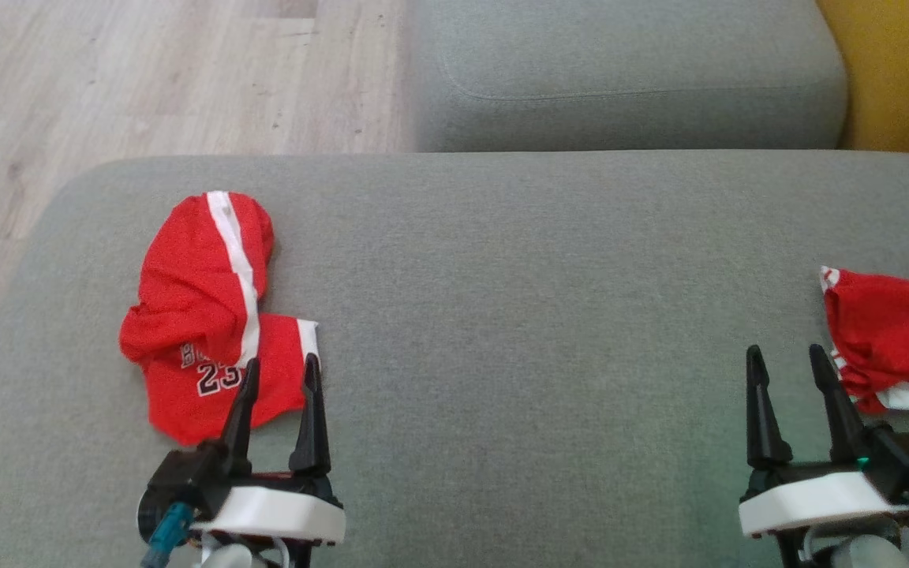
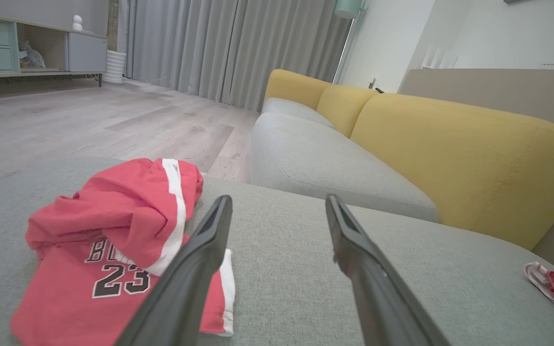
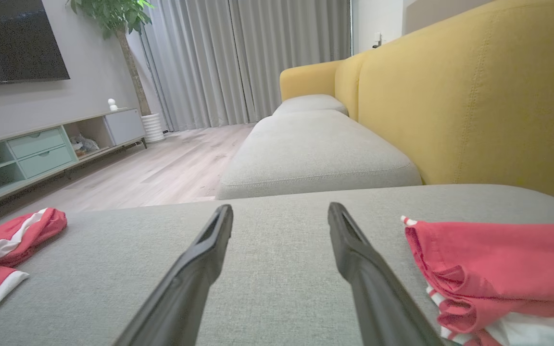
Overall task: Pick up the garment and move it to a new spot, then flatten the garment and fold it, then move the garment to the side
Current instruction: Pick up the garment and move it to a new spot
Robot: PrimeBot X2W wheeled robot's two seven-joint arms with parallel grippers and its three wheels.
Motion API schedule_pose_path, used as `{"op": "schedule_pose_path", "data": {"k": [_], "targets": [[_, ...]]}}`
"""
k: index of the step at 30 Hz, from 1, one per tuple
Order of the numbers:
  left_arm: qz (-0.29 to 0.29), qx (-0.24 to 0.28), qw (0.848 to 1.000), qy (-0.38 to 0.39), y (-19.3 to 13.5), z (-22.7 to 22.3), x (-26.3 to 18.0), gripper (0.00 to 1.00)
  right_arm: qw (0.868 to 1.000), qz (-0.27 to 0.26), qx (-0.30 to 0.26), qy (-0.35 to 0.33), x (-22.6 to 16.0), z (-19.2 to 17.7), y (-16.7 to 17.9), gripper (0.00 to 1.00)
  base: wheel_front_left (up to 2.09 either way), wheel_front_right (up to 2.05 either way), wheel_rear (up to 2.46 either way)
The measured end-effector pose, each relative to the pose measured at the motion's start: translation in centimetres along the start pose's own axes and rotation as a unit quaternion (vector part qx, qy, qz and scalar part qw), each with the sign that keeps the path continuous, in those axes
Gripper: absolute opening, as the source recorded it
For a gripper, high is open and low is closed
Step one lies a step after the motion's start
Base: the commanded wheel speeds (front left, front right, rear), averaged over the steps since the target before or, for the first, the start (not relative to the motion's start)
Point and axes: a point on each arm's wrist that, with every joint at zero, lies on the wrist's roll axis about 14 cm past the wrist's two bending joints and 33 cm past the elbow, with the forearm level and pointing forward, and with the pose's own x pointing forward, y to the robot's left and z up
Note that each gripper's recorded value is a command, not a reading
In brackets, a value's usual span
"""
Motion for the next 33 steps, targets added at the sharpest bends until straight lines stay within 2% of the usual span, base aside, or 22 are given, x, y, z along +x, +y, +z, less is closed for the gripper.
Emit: {"op": "schedule_pose_path", "data": {"k": [5, 13, 25, 33], "targets": [[0.014, 0.0, 1.0, -0.007, 0.9, 0.4, -0.6, 1.0, 1.0, 0.029, 0.004, -0.004, 0.6, 0.3, 1.9, 1.0, 0.0, 0.0, 0.0], [0.061, 0.007, 0.998, -0.027, 3.7, 1.6, -2.5, 1.0, 0.995, 0.103, 0.017, 0.009, 1.2, -0.6, 6.8, 1.0, 0.0, 0.0, 0.0], [0.159, 0.019, 0.985, -0.061, 9.3, 3.5, -7.1, 1.0, 0.97, 0.24, 0.024, 0.034, 1.1, -1.8, 15.8, 1.0, 0.0, 0.0, 0.0], [0.195, 0.016, 0.978, -0.066, 11.0, 3.6, -9.3, 1.0, 0.955, 0.289, 0.029, 0.053, 0.5, -2.8, 19.0, 1.0, 0.0, 0.0, 0.0]]}}
